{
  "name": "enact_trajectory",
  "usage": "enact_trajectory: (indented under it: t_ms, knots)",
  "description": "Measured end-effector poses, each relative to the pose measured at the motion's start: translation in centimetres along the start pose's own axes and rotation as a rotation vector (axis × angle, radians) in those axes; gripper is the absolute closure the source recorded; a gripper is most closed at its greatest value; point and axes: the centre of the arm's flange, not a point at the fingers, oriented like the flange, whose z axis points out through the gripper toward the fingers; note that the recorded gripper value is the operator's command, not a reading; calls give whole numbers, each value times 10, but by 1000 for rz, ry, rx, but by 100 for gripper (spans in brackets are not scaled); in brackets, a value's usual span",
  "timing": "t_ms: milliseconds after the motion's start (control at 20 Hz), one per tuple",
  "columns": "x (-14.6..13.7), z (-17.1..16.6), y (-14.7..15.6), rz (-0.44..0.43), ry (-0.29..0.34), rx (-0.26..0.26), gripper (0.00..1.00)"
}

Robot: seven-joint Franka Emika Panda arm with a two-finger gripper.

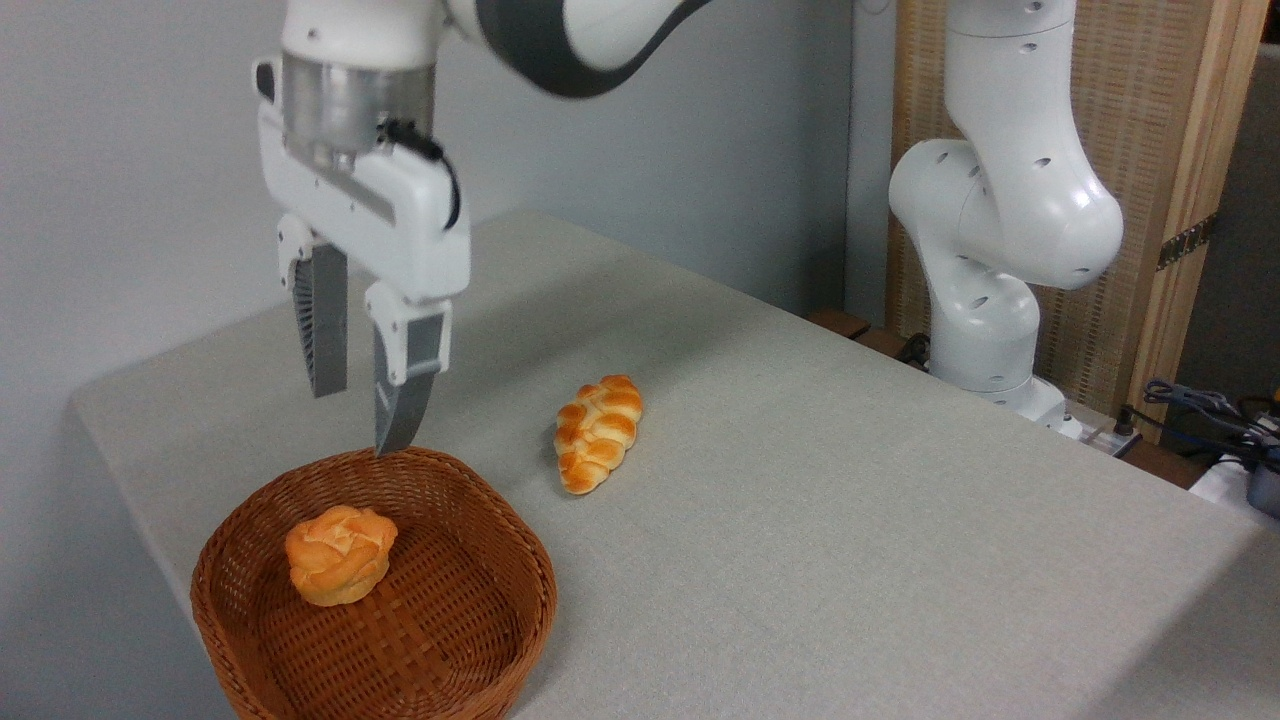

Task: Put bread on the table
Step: 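Lower the gripper into the basket around the round orange bun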

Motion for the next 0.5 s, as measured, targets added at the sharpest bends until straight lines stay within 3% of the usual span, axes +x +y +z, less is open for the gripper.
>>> enact_trajectory:
  t_ms: [250, 500]
  knots:
    - [30, 51, 26, 57, 19, -17, 0]
    - [42, 83, 37, 79, 28, -26, 0]
